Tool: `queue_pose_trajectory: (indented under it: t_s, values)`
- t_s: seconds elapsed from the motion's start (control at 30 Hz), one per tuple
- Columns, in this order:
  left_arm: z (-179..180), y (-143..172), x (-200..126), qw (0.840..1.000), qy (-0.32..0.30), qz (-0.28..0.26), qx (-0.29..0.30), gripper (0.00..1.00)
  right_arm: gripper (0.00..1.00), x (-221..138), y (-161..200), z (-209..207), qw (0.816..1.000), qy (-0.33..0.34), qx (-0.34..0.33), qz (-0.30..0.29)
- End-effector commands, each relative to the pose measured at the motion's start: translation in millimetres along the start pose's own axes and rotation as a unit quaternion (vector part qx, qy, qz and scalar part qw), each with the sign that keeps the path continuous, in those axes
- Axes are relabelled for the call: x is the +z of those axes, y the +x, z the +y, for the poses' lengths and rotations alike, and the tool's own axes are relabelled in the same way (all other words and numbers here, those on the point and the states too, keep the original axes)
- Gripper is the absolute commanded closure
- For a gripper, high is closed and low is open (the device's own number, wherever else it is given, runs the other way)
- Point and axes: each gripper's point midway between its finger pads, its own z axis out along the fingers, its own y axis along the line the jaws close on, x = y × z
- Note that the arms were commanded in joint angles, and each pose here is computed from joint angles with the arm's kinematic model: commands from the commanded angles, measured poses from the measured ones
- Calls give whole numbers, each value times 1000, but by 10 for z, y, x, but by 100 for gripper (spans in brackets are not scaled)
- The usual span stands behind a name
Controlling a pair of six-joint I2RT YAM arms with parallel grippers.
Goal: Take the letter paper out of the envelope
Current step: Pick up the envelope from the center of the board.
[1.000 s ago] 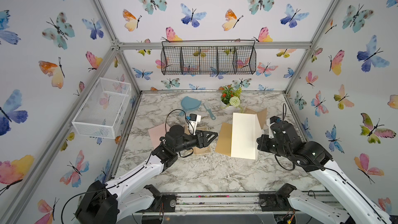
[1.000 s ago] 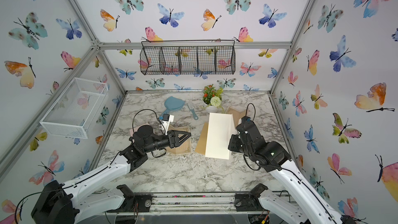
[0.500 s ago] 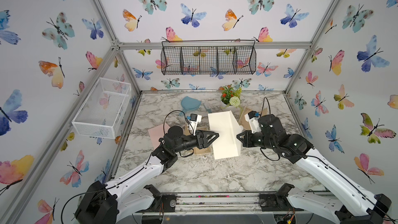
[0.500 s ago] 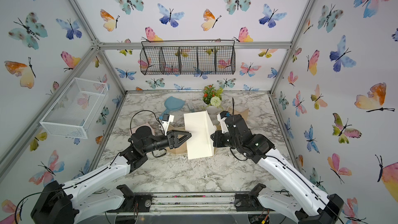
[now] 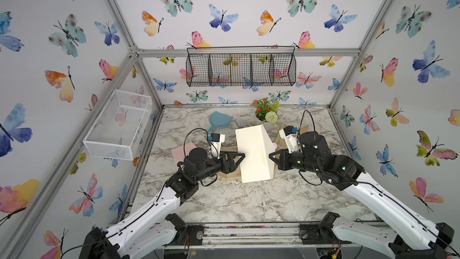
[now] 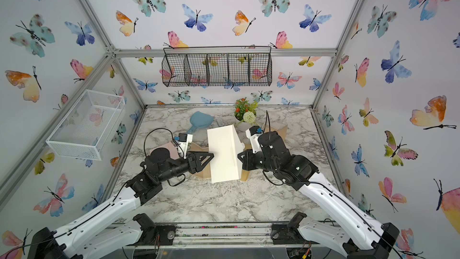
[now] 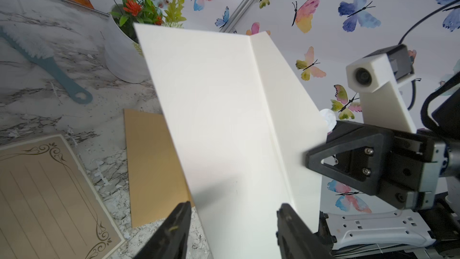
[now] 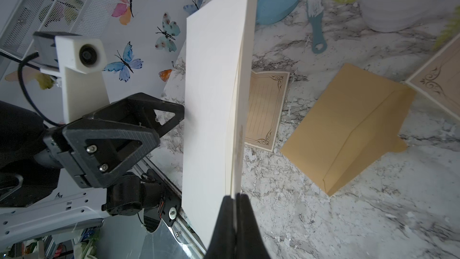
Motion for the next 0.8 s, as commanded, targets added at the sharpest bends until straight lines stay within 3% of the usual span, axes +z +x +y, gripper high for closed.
queue_pose_trajectory:
  t_s: [0.0, 0.13, 0.33, 0.37, 0.5, 0.53, 0.63, 0.77]
  values:
    - [3, -60, -67, 1000, -15, -14, 18, 40, 99, -58, -48, 87, 1000, -13, -8, -5]
    - [-17, -4, -20, 1000, 1, -2, 9, 40, 99, 124, 65, 155, 999, -30, -7, 42]
    - [-117, -43, -22, 1000, 24, -6, 9, 43, 99, 192, 92, 214, 998, -35, -13, 45]
    - [-130, -41, -23, 1000, 27, -5, 10, 49, 99, 177, 74, 233, 998, -41, -14, 40]
    - [-186, -40, -45, 999, 39, -3, 10, 96, 99, 72, -6, 334, 997, -69, -20, 10]
    - [-188, -37, -54, 999, 40, -4, 10, 100, 99, 49, -23, 335, 997, -69, -22, 3]
    - [-212, -63, -110, 999, 42, -14, 10, 100, 98, 0, -41, 273, 998, -55, -26, -12]
    - [-254, -134, -223, 998, 42, -33, 13, 100, 82, -52, -4, 35, 999, 4, -33, -22]
